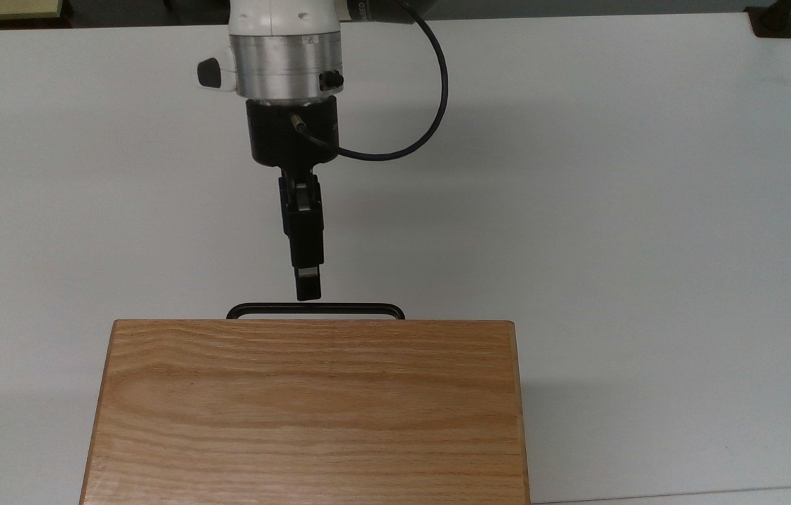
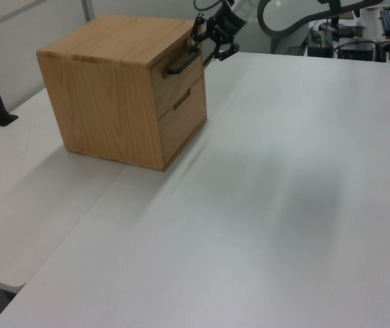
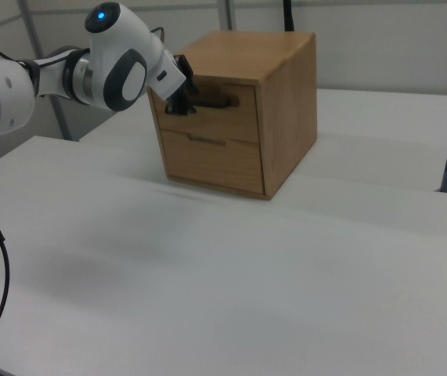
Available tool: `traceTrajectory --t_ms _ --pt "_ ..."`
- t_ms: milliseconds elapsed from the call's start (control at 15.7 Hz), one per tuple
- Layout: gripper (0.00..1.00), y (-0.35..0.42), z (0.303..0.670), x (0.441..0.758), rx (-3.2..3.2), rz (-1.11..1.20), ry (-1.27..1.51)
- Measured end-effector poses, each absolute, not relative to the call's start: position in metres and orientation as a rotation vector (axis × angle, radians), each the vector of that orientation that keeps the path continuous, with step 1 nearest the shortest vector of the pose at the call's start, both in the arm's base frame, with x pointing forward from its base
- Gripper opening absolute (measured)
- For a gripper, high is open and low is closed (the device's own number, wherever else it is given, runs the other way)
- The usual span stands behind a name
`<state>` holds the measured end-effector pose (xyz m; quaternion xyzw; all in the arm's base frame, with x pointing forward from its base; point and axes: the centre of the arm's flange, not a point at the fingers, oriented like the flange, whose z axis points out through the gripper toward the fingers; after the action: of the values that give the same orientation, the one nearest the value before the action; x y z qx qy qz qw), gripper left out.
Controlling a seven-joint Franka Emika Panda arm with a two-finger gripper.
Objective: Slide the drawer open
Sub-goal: 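Lower the gripper and close it around the black bar handle, then pull the handle straight out, sliding the upper drawer open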
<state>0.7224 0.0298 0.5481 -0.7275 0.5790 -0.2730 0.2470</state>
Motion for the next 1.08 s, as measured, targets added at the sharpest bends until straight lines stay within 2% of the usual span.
traceTrajectory --t_ms 191,446,637,701,829,1020,1084 --pt "0.51 0.027 0.551 0.725 -1.952 -0.789 1.562" --pt "0.51 0.029 0.52 0.737 -1.959 -0.799 1.564" --pt "0.5 0.03 0.513 0.739 -1.964 -0.797 1.566" --pt "0.47 0.03 0.513 0.739 -1.964 -0.798 1.565" --pt "0.29 0.031 0.518 0.74 -1.958 -0.812 1.553" --pt "0.26 0.032 0.52 0.74 -1.964 -0.818 1.542" --pt "0.19 0.032 0.52 0.739 -1.967 -0.819 1.539"
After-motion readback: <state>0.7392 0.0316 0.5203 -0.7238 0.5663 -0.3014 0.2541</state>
